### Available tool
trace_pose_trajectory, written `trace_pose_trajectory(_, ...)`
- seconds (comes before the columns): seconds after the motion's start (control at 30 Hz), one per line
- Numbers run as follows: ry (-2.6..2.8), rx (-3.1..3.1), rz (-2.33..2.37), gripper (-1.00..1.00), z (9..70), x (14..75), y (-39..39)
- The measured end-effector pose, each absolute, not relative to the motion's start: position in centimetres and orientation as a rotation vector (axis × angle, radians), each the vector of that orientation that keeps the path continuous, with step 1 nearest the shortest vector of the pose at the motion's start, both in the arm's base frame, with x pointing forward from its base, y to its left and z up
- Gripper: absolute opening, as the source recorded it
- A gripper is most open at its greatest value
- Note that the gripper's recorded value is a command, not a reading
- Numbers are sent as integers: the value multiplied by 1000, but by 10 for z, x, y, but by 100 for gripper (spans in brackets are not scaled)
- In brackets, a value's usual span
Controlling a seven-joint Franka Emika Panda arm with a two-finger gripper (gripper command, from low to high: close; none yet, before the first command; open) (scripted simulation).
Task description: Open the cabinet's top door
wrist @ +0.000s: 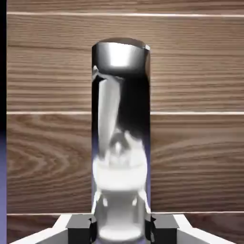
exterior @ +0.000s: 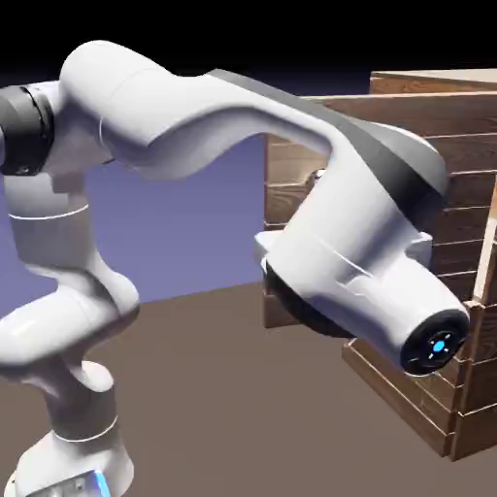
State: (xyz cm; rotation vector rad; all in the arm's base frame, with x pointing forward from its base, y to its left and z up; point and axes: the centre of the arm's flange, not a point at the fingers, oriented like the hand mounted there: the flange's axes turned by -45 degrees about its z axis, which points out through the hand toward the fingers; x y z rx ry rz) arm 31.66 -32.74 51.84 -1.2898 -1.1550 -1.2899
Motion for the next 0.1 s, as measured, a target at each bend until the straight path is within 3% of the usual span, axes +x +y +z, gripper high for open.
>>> trace_pose_trajectory(0.07, -1175, -1260, -1260, -100, 518, 321, -340)
trace_pose_trajectory(0.1, -1184, -1248, -1248, 100, 518, 324, -345)
